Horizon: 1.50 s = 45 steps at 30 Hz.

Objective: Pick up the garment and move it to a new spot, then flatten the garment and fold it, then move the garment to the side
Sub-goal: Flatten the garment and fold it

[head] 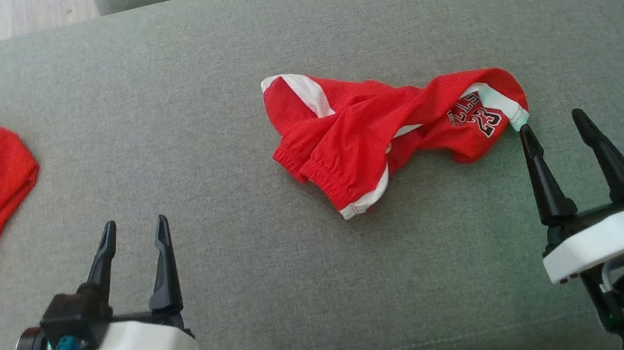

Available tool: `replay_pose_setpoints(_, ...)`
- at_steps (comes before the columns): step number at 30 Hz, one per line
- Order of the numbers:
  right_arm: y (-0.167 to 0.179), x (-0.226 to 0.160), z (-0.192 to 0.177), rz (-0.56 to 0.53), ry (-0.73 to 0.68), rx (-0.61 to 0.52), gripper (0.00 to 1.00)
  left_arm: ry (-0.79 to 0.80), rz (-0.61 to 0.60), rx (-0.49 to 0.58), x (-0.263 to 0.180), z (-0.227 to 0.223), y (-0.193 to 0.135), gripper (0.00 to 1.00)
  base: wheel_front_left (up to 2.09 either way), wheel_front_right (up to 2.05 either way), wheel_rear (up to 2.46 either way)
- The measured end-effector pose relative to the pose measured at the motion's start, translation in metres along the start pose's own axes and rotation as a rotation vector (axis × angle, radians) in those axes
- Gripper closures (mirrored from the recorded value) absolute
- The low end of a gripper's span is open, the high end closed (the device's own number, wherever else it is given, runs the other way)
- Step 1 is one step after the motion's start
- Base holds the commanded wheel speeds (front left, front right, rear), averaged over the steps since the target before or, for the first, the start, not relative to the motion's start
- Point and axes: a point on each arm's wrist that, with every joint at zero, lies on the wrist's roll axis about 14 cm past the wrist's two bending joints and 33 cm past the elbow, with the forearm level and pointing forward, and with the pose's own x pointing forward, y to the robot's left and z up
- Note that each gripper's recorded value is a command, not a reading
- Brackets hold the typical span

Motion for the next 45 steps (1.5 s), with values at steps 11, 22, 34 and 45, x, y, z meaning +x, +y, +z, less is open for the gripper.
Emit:
replay_pose_setpoints(11, 0.000, 0.004, -0.006, 0.003, 0.017, 0.017, 0.00, 0.043, -0.150, -0.018, 0.008, -0.004, -0.038, 0.00, 0.00, 0.00, 0.00)
replay_pose_setpoints(22, -0.012, 0.001, -0.027, -0.037, 0.078, 0.043, 0.00, 0.275, -0.485, -0.092, 0.013, -0.052, -0.139, 0.00, 0.00, 0.00, 0.00)
replay_pose_setpoints(34, -0.031, 0.004, -0.036, -0.093, 0.100, 0.044, 0.00, 0.342, -0.628, -0.121, 0.025, -0.077, -0.178, 0.00, 0.00, 0.00, 0.00)
replay_pose_setpoints(45, -0.051, 0.023, -0.059, -0.137, 0.205, 0.062, 0.00, 0.320, -0.610, -0.129, 0.039, -0.078, -0.166, 1.00, 0.00, 0.00, 0.00)
